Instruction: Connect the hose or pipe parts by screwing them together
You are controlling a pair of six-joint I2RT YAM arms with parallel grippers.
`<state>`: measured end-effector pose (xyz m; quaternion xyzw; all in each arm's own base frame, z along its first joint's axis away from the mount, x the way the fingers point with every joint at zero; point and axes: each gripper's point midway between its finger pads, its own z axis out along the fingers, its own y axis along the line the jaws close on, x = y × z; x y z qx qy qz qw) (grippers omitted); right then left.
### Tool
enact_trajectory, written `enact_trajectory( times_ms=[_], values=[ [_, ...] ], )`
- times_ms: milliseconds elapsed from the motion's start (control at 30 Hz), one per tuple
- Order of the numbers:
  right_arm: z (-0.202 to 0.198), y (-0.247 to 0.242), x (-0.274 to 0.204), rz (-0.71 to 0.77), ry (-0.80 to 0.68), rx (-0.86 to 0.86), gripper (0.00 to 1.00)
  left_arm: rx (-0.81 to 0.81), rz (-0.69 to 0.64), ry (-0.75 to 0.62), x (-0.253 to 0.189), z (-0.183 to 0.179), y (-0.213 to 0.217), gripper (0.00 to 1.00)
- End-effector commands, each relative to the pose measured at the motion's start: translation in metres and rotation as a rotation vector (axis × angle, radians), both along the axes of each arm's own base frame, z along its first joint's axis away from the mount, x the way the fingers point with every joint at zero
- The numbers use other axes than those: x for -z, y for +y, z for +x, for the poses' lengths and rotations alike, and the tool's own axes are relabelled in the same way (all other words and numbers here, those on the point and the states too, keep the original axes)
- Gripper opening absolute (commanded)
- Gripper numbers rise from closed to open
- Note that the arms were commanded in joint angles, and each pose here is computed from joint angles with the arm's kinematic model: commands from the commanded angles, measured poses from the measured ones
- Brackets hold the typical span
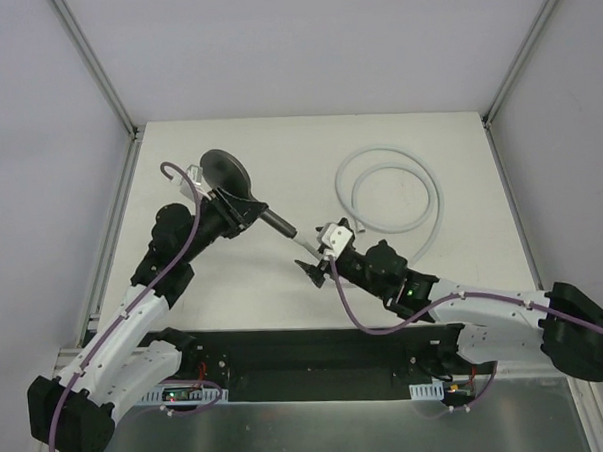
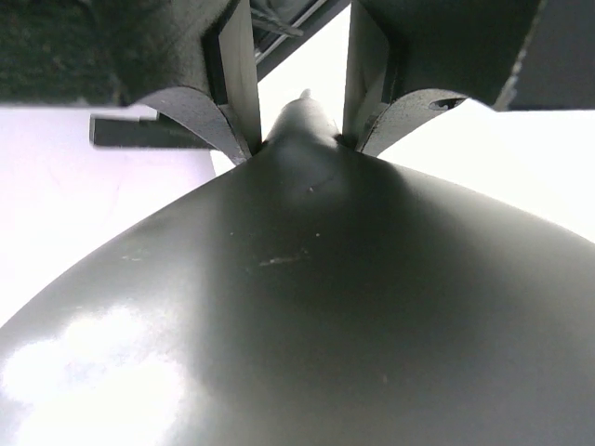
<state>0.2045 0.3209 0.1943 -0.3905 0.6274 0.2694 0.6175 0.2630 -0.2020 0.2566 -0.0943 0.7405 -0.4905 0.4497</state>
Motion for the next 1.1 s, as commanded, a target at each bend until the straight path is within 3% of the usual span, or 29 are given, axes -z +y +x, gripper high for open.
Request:
enact_trajectory(
  times_ms=[0,267,367,533,600,667,700,767,867,900,933,967,1000,1033,1067],
  values=[
    [0.022,-0.01,-0.029,-0.177,-0.253,0.203,0.84,-0.096,-0.099,0.067,-0.04,0.001,0.009,0.0],
    [0.027,0.018,-0.037,-0.401,-0.435,0.305,0.76,-0.144,-0.129,0.191,-0.044,-0.005,0.016,0.0],
    [0.032,0.031,-0.029,-0.495,-0.476,0.333,0.66,-0.162,-0.135,0.212,-0.044,-0.009,0.019,0.0],
    [0.034,0.043,-0.027,-0.521,-0.474,0.362,0.48,-0.18,-0.126,0.221,-0.046,-0.011,0.023,0.0],
    [0.032,0.046,-0.024,-0.509,-0.443,0.353,0.31,-0.185,-0.121,0.217,-0.046,-0.01,0.025,0.0],
    [0.031,0.048,-0.023,-0.493,-0.414,0.327,0.21,-0.185,-0.11,0.214,-0.043,-0.01,0.025,0.0],
    [0.03,0.05,-0.022,-0.465,-0.382,0.314,0.1,-0.182,-0.103,0.215,-0.041,-0.01,0.024,0.0],
    [0.028,0.05,-0.021,-0.415,-0.33,0.258,0.01,-0.154,-0.079,0.183,-0.042,-0.01,0.021,0.0],
    [0.027,0.049,-0.016,-0.277,-0.176,0.139,0.01,-0.042,-0.03,0.098,-0.042,-0.014,0.008,0.0],
    [0.026,0.049,-0.016,-0.226,-0.125,0.104,0.01,-0.004,-0.051,-0.003,-0.058,-0.012,0.003,0.0],
    [0.012,0.06,-0.016,-0.132,-0.02,-0.019,0.01,0.029,-0.042,-0.03,-0.048,-0.013,-0.002,0.0],
    [0.028,0.05,-0.026,-0.036,0.033,-0.029,0.01,0.1,-0.035,-0.087,-0.047,-0.021,-0.009,0.0],
    [0.025,0.048,-0.018,0.003,0.09,-0.087,0.01,0.122,-0.076,-0.216,-0.067,-0.022,-0.012,0.0],
    [0.015,0.051,-0.018,0.049,0.13,-0.179,0.01,0.142,-0.075,-0.224,-0.049,-0.025,-0.014,0.0],
    [0.027,0.044,-0.028,0.14,0.17,-0.165,0.01,0.16,-0.09,-0.274,-0.051,-0.028,-0.015,0.0]
  ],
)
